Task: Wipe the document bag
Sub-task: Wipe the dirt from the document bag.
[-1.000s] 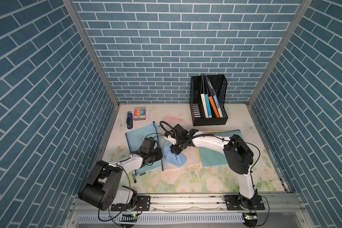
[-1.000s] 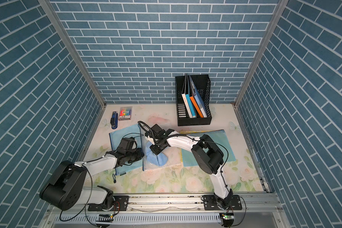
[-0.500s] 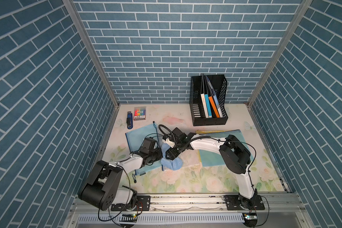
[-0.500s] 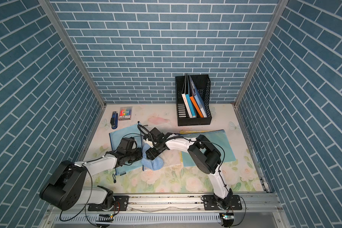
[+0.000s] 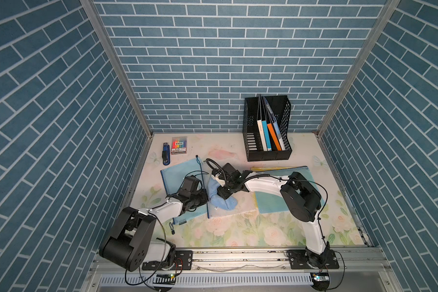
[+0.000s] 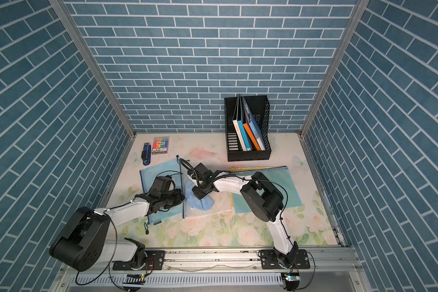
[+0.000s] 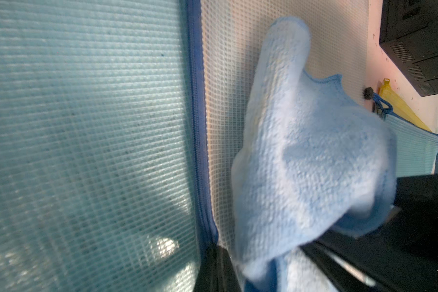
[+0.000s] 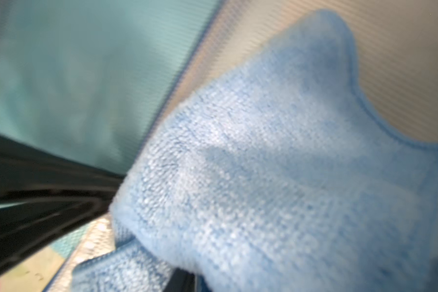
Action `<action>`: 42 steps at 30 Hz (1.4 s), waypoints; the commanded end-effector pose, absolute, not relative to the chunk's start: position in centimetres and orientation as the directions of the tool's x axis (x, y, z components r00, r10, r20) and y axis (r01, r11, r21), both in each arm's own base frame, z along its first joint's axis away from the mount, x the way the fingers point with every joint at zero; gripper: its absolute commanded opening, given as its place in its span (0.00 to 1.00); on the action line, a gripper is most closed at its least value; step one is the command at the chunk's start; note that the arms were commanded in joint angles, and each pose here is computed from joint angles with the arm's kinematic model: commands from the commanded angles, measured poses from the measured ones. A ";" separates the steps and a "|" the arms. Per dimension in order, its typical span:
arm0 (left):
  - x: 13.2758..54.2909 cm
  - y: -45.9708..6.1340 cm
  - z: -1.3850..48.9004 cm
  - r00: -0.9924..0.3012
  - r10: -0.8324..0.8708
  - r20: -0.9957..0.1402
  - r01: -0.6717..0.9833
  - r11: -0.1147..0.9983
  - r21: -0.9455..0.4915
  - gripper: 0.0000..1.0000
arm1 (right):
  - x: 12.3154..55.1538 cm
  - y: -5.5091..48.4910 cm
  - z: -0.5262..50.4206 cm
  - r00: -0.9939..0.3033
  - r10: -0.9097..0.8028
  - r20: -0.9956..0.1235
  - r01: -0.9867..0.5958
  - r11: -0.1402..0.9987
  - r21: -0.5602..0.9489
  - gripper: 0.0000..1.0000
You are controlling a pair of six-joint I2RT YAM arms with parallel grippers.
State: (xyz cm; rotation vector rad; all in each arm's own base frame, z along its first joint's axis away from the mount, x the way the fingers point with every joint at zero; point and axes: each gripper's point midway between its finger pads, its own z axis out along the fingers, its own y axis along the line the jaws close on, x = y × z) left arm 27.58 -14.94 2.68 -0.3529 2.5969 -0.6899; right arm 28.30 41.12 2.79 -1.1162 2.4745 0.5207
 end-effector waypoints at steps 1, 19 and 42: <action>27.3 -14.8 2.8 -0.873 -0.343 -0.347 -0.129 0.848 -0.514 0.00 | 31.2 35.9 2.1 -0.672 -0.607 -0.425 -0.697 0.713 0.083 0.25; 28.3 -14.5 3.6 -0.806 -0.471 -0.359 -0.198 0.785 -0.587 0.00 | 18.7 43.3 4.9 -0.484 -0.726 -0.488 -0.872 0.357 0.335 0.13; 27.6 -12.5 4.3 -0.695 -0.630 -0.348 -0.291 0.688 -0.664 0.00 | 20.4 39.5 5.0 -0.473 -0.755 -0.455 -0.880 0.429 0.204 0.12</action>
